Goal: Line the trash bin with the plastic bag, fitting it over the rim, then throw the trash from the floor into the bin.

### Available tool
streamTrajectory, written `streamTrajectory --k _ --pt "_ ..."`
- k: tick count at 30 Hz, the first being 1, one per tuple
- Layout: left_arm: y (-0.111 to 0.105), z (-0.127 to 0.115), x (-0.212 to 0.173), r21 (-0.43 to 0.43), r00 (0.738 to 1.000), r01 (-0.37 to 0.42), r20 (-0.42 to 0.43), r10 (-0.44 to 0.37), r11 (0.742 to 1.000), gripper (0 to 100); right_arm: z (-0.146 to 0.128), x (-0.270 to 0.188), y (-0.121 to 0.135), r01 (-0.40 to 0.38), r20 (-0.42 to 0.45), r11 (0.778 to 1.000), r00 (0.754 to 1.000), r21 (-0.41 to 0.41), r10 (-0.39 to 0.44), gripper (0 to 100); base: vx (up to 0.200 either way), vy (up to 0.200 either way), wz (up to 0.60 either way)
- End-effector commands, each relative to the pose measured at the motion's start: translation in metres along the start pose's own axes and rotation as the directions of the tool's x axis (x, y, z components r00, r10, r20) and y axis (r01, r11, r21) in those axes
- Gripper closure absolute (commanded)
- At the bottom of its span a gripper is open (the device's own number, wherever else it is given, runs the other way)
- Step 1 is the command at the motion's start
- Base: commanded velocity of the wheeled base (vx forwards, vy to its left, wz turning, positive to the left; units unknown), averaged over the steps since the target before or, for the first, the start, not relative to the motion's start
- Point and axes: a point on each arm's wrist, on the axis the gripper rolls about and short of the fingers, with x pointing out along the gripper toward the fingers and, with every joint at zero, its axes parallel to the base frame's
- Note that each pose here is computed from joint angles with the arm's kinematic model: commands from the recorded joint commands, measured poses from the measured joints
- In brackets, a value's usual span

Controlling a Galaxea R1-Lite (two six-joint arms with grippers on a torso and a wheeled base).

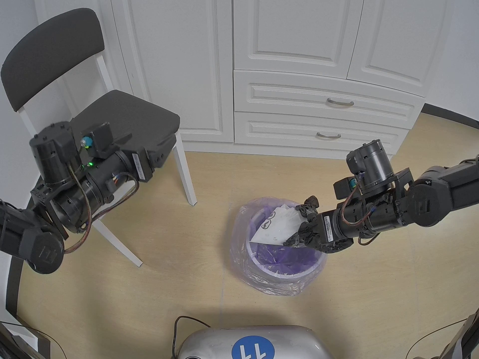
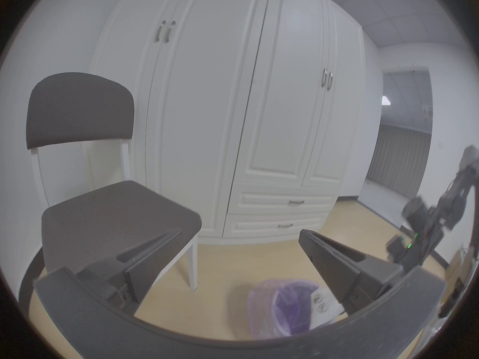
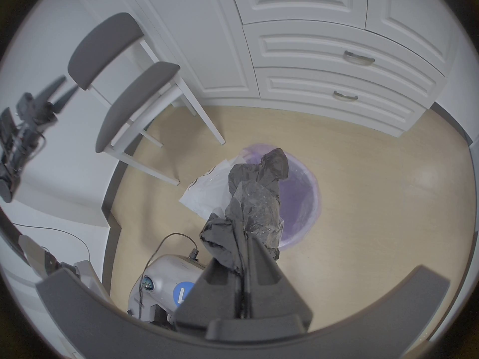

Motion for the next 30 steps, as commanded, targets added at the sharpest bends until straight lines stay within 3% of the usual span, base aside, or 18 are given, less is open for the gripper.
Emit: streamTrajectory --k 1,7,15,20,27,30 --pt "-0.007 0.008 -0.031 -0.096 0.999 0.050 0.012 -0.049 0.994 0 -0.011 0.031 -0.002 0.036 -0.080 0.999 0.996 -0.001 -0.036 100 0.000 0.000 0.00" --pt "-0.003 -0.011 -0.067 -0.098 0.996 0.063 -0.061 -0.069 0.993 0 -0.012 0.027 -0.002 0.038 -0.078 0.999 0.996 -0.006 -0.039 100 0.000 0.000 0.00" --pt "-0.007 0.020 -0.059 -0.101 0.988 0.156 0.033 -0.153 0.983 0 -0.013 0.059 -0.012 0.065 -0.119 0.998 0.991 0.019 -0.063 100 0.000 0.000 0.00" --pt "-0.023 0.033 -0.076 -0.151 0.972 0.231 0.086 -0.220 0.961 0 -0.021 0.111 -0.024 0.084 -0.117 0.995 0.990 0.045 -0.078 100 0.000 0.000 0.00" --pt "-0.021 0.029 -0.075 -0.158 0.975 0.221 0.067 -0.213 0.962 0 -0.028 0.140 -0.028 0.095 -0.123 0.993 0.989 0.071 -0.085 100 0.000 0.000 0.00" --pt "-0.021 0.025 -0.072 -0.158 0.976 0.216 0.052 -0.211 0.963 0 -0.029 0.148 -0.031 0.138 -0.124 0.988 0.984 0.068 -0.129 100 0.000 0.000 0.00"
